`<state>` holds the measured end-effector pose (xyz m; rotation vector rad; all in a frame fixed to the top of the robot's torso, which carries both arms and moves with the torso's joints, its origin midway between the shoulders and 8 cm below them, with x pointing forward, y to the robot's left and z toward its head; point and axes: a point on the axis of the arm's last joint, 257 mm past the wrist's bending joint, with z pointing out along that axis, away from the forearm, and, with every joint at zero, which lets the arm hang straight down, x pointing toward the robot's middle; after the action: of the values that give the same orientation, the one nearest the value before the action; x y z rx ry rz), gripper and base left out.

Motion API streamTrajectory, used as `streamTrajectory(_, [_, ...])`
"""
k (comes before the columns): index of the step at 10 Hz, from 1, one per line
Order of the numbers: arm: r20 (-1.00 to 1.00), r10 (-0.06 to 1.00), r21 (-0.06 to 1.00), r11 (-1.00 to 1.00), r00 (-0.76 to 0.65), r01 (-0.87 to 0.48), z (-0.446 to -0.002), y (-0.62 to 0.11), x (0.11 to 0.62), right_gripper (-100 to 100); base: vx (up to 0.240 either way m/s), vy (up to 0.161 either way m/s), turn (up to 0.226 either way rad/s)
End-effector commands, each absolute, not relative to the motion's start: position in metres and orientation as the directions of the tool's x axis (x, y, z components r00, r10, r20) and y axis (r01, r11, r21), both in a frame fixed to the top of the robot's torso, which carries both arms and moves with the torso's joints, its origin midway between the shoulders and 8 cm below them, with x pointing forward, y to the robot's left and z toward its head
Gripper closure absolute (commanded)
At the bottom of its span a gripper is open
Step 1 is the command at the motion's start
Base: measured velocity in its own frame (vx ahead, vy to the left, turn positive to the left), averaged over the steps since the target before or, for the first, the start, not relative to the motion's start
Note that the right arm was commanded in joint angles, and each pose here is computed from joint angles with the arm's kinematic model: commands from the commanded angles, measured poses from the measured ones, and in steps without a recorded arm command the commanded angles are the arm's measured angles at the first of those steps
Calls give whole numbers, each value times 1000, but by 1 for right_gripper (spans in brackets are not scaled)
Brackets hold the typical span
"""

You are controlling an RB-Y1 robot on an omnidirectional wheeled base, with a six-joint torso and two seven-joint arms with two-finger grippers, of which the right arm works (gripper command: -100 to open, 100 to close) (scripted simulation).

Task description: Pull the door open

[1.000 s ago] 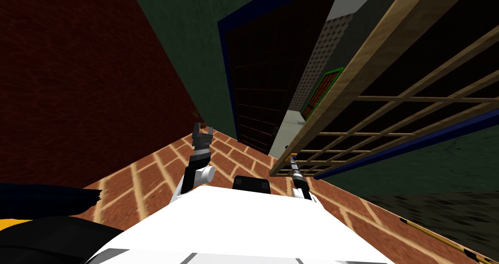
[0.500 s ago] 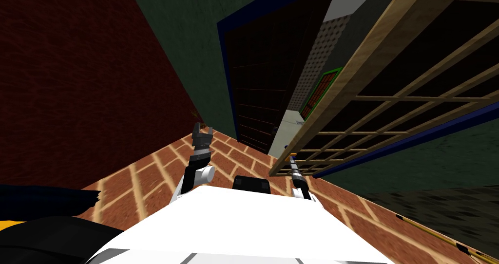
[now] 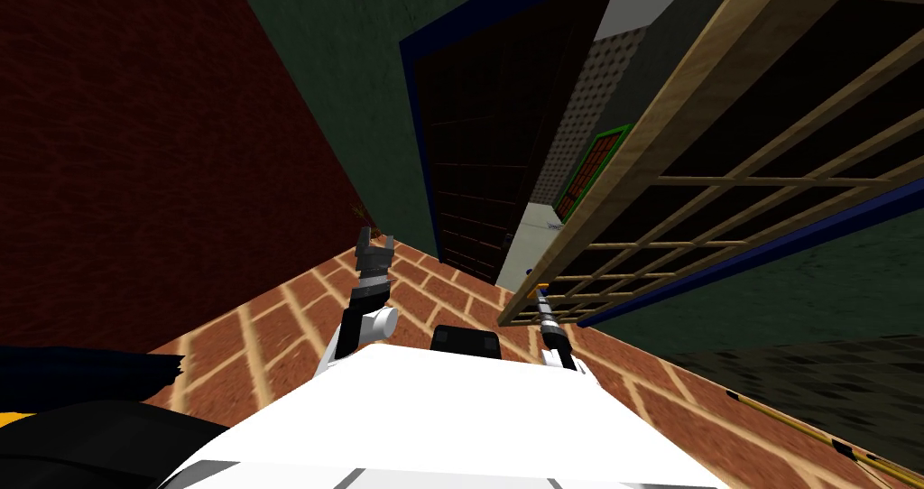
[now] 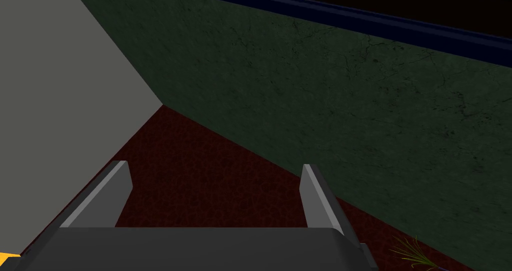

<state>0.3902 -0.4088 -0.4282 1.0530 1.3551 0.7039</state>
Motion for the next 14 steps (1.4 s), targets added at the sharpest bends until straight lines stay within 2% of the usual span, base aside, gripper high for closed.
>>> streamTrajectory(1, [-396,906,914,372,152,163,-425,-424,389,100,-15,0,-34])
streamTrajectory(14, [-192,975,979,182,114,91,-419,-406,396,100,-15,-6,-18])
